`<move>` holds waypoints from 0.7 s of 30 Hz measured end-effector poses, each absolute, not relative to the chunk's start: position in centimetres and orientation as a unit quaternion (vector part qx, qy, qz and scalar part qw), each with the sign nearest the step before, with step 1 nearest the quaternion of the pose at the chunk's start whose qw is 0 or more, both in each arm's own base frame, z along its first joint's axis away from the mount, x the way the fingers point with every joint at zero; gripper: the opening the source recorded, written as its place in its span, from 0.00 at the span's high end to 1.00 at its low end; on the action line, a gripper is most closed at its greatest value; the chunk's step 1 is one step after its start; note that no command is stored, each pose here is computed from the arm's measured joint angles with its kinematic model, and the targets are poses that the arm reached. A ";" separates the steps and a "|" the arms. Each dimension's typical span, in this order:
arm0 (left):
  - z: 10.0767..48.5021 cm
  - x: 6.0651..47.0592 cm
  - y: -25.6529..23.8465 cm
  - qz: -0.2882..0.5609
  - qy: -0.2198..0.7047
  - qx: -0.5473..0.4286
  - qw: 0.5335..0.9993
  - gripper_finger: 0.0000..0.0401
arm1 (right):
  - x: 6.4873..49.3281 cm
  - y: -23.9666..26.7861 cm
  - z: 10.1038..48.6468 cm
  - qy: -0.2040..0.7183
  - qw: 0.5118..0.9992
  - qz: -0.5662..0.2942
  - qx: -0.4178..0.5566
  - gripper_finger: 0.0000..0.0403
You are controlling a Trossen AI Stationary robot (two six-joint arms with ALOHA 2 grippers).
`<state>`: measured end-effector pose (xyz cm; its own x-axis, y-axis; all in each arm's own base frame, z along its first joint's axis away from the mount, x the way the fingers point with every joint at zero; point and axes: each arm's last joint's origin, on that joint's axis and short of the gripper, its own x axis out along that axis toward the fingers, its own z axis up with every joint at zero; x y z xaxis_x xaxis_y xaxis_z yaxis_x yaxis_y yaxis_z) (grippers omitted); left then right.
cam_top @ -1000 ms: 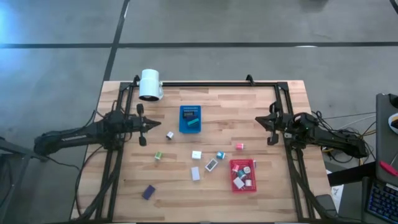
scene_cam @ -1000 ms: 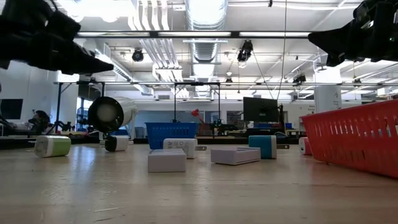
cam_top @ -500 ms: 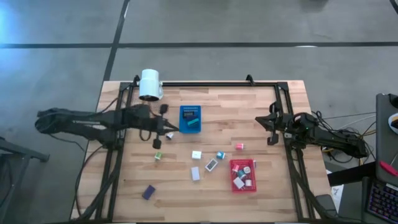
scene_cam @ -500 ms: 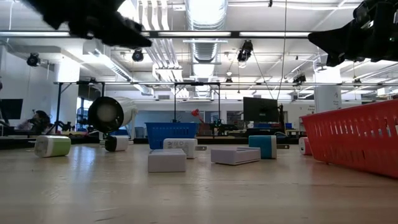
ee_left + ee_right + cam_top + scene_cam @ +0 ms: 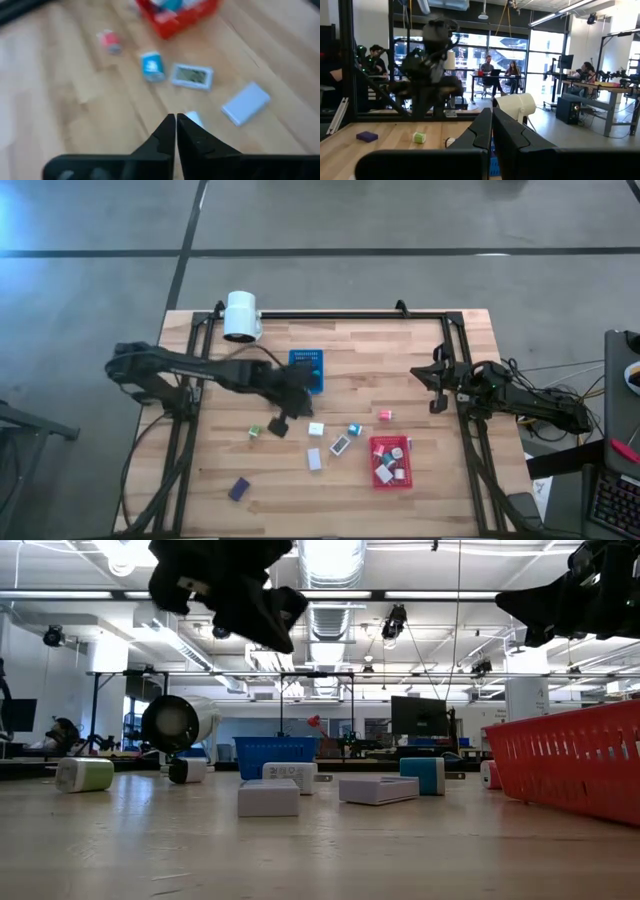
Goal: Pick & Place Office items
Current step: Put the left white digital clock into the blue bin
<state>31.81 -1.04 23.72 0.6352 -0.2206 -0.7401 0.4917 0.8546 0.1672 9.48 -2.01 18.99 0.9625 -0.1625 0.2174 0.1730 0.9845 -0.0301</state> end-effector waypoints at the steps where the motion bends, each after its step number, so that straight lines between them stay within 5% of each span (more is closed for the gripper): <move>1: 23.2 32.2 -1.5 -0.215 0.383 0.193 0.877 0.92 | 9.5 -2.0 19.0 -0.108 0.990 -0.085 -0.024 0.98; 14: 21.2 34.0 -7.7 -0.325 0.372 0.283 0.822 0.46 | 9.5 -2.0 19.0 -0.110 0.990 -0.088 -0.017 0.98; 21: 20.0 33.7 -10.7 -0.378 0.361 0.322 0.789 0.40 | 9.5 -2.1 19.0 -0.107 0.990 -0.088 -0.014 0.98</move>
<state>33.70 -10.71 20.04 0.4532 -0.3643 -0.8136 0.8297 0.5061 0.2356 9.52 -2.05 18.98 0.9614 -0.1716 0.2150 0.1778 0.9840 -0.0097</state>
